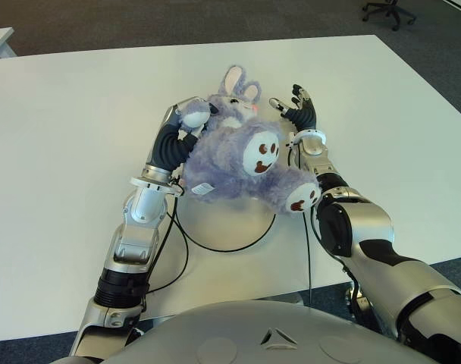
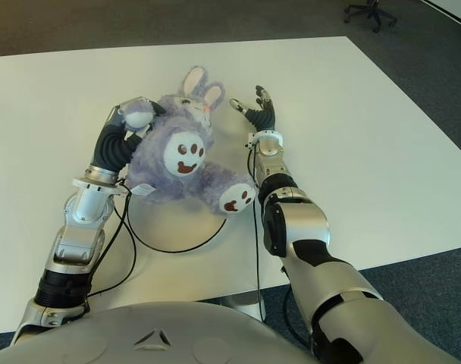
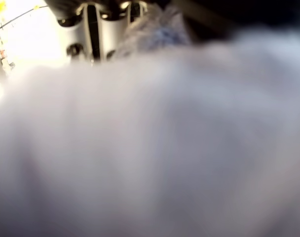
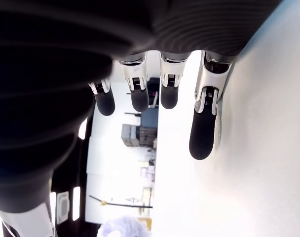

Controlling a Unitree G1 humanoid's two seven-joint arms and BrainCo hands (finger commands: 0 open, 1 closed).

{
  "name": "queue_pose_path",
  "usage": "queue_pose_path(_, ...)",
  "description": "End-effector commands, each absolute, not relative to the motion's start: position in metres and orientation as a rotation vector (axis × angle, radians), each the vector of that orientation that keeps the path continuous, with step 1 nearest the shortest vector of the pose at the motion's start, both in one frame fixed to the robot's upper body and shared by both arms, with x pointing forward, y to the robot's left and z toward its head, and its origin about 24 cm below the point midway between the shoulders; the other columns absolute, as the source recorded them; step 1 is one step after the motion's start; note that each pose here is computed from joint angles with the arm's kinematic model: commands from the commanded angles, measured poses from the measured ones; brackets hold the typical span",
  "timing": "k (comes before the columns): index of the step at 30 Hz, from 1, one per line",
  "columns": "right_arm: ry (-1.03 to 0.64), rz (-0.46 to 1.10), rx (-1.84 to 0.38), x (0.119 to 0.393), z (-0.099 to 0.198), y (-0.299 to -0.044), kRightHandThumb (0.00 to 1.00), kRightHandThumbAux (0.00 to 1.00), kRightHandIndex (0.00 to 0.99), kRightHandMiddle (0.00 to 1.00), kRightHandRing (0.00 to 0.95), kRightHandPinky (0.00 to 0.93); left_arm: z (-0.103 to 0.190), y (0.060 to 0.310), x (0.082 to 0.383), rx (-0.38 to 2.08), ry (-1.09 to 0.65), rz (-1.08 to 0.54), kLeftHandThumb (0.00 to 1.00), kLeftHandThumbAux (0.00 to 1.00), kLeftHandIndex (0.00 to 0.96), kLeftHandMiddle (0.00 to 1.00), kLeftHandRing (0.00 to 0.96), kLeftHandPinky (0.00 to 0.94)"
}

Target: Put the doll into the plate.

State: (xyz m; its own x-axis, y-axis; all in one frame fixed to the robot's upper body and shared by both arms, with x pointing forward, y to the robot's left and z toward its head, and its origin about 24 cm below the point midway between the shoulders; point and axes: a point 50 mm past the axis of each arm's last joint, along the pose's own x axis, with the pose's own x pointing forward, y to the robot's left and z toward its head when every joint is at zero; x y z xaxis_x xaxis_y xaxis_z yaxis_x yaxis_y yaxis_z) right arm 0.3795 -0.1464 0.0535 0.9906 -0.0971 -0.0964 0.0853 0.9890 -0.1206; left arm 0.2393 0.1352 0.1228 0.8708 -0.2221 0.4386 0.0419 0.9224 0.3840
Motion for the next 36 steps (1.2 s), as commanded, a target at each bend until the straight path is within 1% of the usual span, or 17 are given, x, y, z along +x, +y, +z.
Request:
queue_pose_path(1, 0.379, -0.112, -0.096, 0.3412, -0.0138, -0.1535, 0.089, 0.723, 0.083, 0.057, 0.039, 0.046, 0.1129, 0.1358, 0.2375, 0.363, -0.443, -0.167, 0.840, 0.667, 0.399, 0.560, 0.700, 0.688)
queue_pose_path(12, 0.381, -0.111, -0.098, 0.3407, -0.0143, -0.1544, 0.090, 0.720, 0.077, 0.052, 0.033, 0.040, 0.1113, 0.1361, 0.2384, 0.339, -0.435, -0.186, 0.839, 0.667, 0.399, 0.570, 0.692, 0.672)
queue_pose_path(16, 0.382, -0.111, -0.100, 0.3407, -0.0144, -0.1545, 0.086, 0.722, 0.076, 0.051, 0.033, 0.044, 0.1108, 0.1364, 0.2392, 0.337, -0.434, -0.185, 0.838, 0.667, 0.399, 0.574, 0.695, 0.693)
queue_pose_path(20, 0.382, -0.110, -0.102, 0.3407, -0.0144, -0.1545, 0.082, 0.725, 0.078, 0.050, 0.034, 0.045, 0.1101, 0.1368, 0.2401, 0.336, -0.430, -0.185, 0.838, 0.668, 0.398, 0.576, 0.689, 0.668)
queue_pose_path(24, 0.383, -0.110, -0.104, 0.3404, -0.0147, -0.1549, 0.078, 0.725, 0.078, 0.050, 0.034, 0.045, 0.1095, 0.1365, 0.2398, 0.336, -0.428, -0.185, 0.837, 0.669, 0.396, 0.575, 0.681, 0.668)
queue_pose_path(28, 0.385, -0.110, -0.108, 0.3404, -0.0148, -0.1550, 0.074, 0.724, 0.081, 0.050, 0.035, 0.046, 0.1089, 0.1367, 0.2399, 0.336, -0.425, -0.184, 0.836, 0.669, 0.394, 0.572, 0.665, 0.645)
queue_pose_path(32, 0.386, -0.111, -0.112, 0.3404, -0.0149, -0.1553, 0.074, 0.727, 0.085, 0.055, 0.039, 0.054, 0.1082, 0.1370, 0.2400, 0.334, -0.420, -0.185, 0.835, 0.671, 0.388, 0.562, 0.629, 0.590)
queue_pose_path(36, 0.386, -0.112, -0.113, 0.3404, -0.0148, -0.1554, 0.077, 0.728, 0.086, 0.057, 0.042, 0.057, 0.1077, 0.1372, 0.2400, 0.332, -0.416, -0.186, 0.834, 0.672, 0.386, 0.559, 0.617, 0.575)
